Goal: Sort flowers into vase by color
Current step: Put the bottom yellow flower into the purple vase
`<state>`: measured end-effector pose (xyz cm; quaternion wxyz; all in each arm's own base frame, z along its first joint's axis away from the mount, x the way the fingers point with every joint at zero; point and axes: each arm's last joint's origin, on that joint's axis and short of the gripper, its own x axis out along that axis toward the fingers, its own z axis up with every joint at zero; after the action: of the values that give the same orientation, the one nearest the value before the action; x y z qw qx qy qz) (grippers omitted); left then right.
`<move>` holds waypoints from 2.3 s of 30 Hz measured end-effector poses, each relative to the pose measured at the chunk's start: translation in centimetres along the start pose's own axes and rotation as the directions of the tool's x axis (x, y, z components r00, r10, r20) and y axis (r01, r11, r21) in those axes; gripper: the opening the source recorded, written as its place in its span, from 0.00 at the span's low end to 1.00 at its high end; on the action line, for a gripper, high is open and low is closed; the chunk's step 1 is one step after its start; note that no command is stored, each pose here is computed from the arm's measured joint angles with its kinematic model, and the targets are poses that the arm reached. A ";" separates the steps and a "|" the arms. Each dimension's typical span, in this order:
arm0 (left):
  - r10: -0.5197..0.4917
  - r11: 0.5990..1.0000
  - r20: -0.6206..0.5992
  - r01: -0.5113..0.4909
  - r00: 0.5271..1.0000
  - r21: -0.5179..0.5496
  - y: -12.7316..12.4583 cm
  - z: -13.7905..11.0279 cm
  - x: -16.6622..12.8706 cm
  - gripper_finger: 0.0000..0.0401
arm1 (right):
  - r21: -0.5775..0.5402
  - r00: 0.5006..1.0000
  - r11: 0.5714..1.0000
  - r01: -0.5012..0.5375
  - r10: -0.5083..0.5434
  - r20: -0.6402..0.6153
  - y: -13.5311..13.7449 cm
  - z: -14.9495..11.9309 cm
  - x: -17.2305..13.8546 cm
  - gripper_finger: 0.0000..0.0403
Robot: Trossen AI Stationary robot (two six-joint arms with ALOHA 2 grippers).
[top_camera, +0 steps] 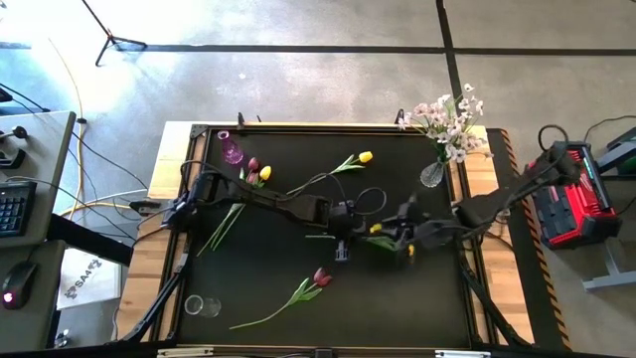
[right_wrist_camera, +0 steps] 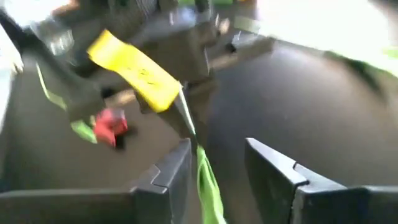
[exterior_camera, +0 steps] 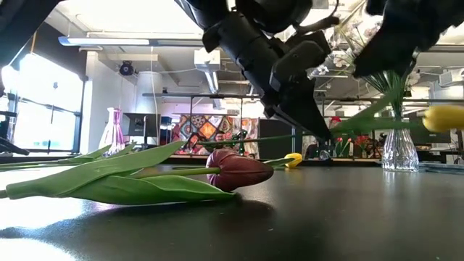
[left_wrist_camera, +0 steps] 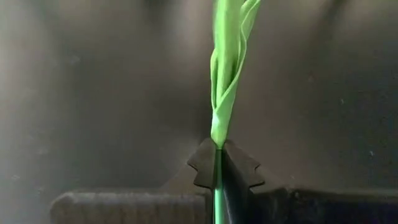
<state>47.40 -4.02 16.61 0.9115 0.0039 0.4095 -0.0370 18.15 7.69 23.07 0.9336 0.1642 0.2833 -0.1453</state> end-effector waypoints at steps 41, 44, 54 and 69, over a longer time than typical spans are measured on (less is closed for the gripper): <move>0.649 0.754 0.664 -0.424 0.370 -0.501 10.4 -12.6 -24.0 0.00 | 0.143 0.973 0.989 -0.023 -0.010 0.231 0.5 -6.3 1.7 0.35; 0.703 0.690 0.664 -0.473 0.255 -0.548 11.2 -13.4 -25.4 0.00 | 0.145 0.975 0.989 -0.014 -0.018 0.222 0.5 -6.6 1.9 0.35; 0.829 0.448 0.557 -0.532 -0.053 -0.718 13.7 -19.2 -27.5 0.00 | 0.150 0.979 0.989 0.012 -0.042 0.200 0.6 -7.3 2.7 0.35; 0.845 0.114 0.417 -0.649 -0.334 -0.752 14.3 -22.7 -29.9 0.00 | 0.134 0.974 0.989 0.070 -0.097 0.204 -0.1 -6.8 3.6 0.35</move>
<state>11.68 12.99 23.48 0.7408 0.1614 -0.2075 0.6181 17.74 9.62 15.68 0.9391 0.1943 0.1803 -0.2185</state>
